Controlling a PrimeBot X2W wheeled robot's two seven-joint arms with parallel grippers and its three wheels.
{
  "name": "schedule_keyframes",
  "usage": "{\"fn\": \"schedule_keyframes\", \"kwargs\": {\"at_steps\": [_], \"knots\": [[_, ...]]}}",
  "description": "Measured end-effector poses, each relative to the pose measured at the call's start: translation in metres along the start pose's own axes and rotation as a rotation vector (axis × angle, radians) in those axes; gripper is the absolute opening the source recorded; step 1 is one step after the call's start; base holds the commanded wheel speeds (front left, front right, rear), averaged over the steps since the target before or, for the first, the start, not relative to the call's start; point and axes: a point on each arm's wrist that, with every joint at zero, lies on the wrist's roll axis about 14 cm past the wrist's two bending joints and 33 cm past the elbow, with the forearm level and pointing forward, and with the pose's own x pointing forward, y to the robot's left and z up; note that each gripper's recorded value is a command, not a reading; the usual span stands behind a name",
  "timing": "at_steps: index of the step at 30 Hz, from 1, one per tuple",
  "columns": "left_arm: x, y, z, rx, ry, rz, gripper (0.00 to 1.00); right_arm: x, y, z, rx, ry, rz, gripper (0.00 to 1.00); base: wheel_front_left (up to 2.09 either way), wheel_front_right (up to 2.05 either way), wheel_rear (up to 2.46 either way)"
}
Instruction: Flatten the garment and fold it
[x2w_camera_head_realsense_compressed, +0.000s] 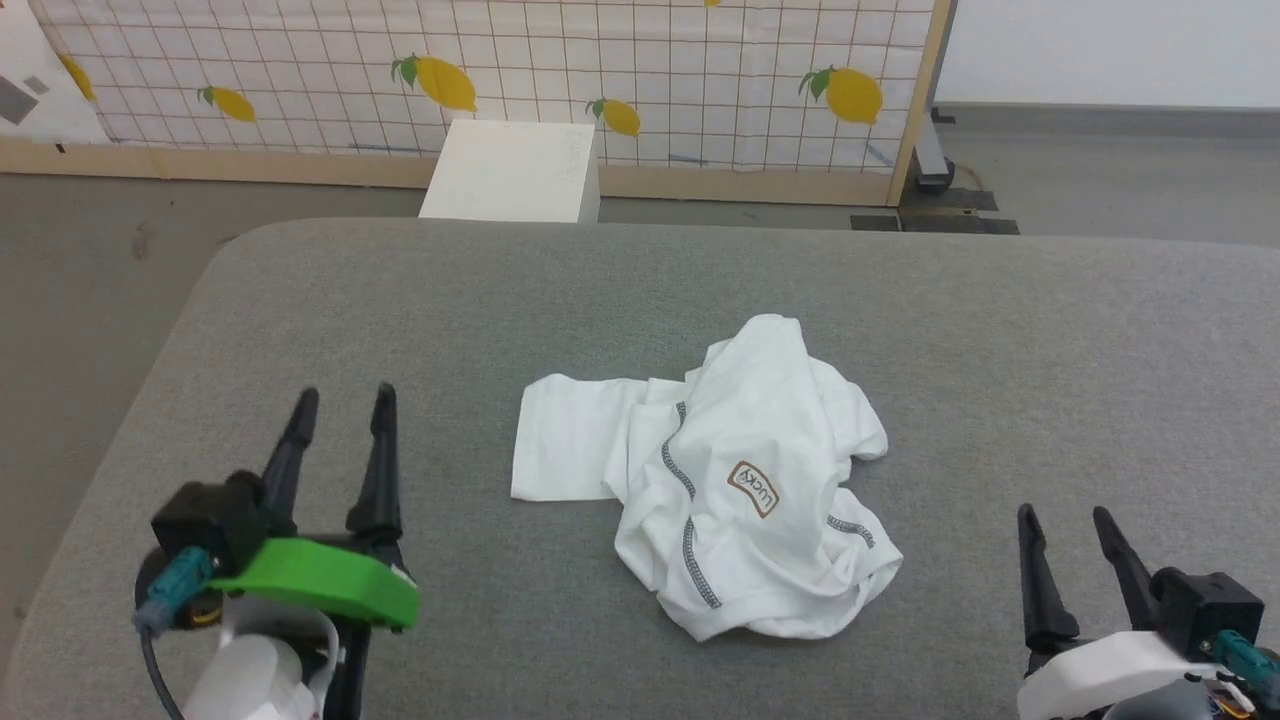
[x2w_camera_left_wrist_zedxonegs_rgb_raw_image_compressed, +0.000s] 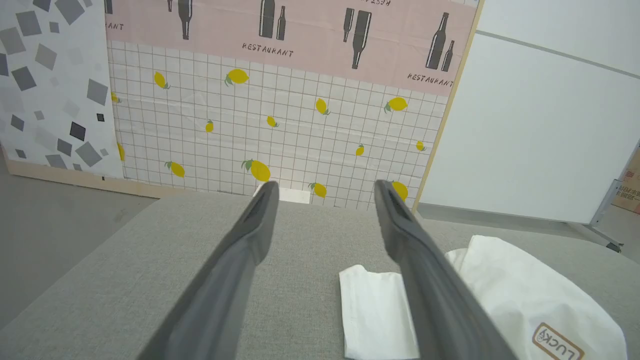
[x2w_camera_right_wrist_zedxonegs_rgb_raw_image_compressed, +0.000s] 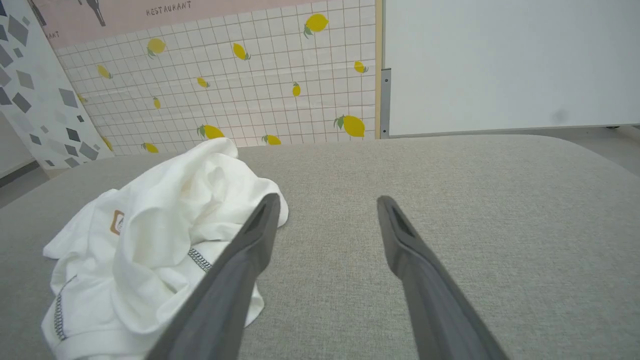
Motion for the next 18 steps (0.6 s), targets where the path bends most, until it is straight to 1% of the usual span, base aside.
{"fn": "schedule_keyframes", "kwargs": {"at_steps": [3,7,11,15,17,18], "knots": [[-0.008,-0.002,-0.011,-0.016,0.026,0.002,1.0,0.0,0.005,-0.009,0.003,0.053,0.014,1.0,0.0,0.0,0.0],[-0.017,-0.001,-0.027,-0.029,0.064,0.025,1.0,0.002,0.017,-0.029,0.022,0.183,0.047,1.0,0.0,0.0,0.0],[-0.024,-0.001,-0.043,-0.051,0.106,0.04,1.0,0.02,0.038,-0.038,0.01,0.319,0.111,1.0,0.0,0.0,0.0],[-0.027,-0.001,-0.054,-0.05,0.133,0.045,1.0,0.041,0.066,-0.046,-0.047,0.483,0.196,1.0,0.0,0.0,0.0],[-0.028,0.0,-0.059,-0.055,0.144,0.05,1.0,0.048,0.074,-0.053,-0.091,0.565,0.228,1.0,0.0,0.0,0.0],[-0.028,0.001,-0.06,-0.055,0.148,0.053,1.0,0.052,0.076,-0.058,-0.136,0.612,0.243,1.0,0.0,0.0,0.0]]}}
